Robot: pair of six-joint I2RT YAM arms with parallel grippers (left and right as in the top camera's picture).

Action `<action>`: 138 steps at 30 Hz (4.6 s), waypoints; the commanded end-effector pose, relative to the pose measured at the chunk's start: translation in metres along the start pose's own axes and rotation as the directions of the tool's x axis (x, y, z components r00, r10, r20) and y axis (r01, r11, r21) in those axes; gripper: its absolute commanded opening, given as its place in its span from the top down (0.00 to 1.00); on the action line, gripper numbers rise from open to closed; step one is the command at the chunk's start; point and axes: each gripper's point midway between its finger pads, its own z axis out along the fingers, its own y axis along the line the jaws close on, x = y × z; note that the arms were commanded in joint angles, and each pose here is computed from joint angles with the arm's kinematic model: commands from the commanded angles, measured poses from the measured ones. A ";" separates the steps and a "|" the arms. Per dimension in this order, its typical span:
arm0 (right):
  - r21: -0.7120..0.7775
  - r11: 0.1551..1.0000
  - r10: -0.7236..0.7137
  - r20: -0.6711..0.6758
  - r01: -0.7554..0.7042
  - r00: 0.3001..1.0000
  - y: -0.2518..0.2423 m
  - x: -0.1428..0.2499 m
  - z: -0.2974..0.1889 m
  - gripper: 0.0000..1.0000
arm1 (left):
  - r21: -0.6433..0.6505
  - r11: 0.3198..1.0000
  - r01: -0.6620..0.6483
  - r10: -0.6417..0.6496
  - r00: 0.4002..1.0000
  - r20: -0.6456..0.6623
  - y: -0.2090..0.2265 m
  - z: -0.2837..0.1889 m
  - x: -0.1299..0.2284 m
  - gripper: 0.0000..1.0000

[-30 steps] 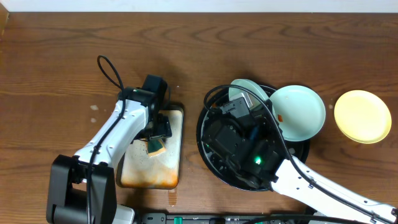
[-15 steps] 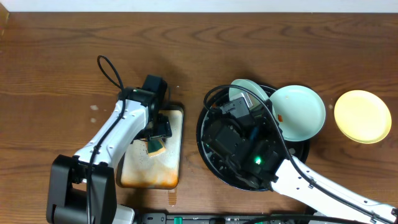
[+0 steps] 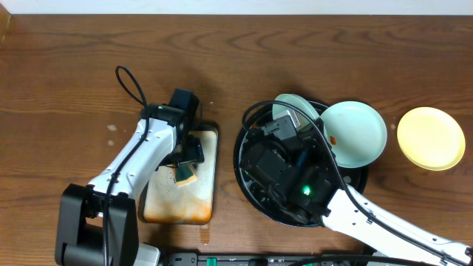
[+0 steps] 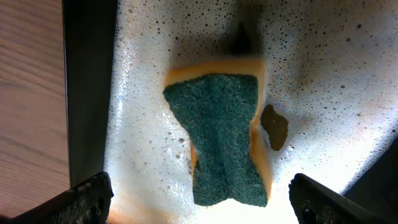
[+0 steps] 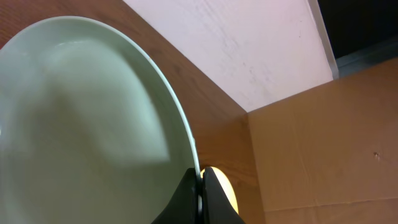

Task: Clean dirty plates on tray and stack at the side

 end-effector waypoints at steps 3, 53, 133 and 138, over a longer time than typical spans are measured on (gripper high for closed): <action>0.038 0.999 0.017 0.018 -0.018 1.000 -0.012 -0.004 -0.003 0.99 | -0.008 1.000 -0.002 0.002 1.000 0.003 0.003 0.000 0.001 0.08; 0.545 0.159 0.880 -0.456 -0.823 -0.132 -0.178 0.312 0.151 0.99 | -0.008 1.000 -0.002 0.002 1.000 0.003 0.003 0.000 0.001 0.08; -0.272 0.514 0.225 -0.873 -0.814 0.433 0.036 0.183 0.142 0.99 | -0.008 1.000 -0.002 0.002 1.000 0.003 0.003 0.000 0.001 0.08; -0.376 0.533 0.105 -0.859 -0.758 0.501 0.062 0.166 0.117 0.99 | -0.008 1.000 -0.002 0.002 1.000 0.003 0.003 0.000 0.001 0.08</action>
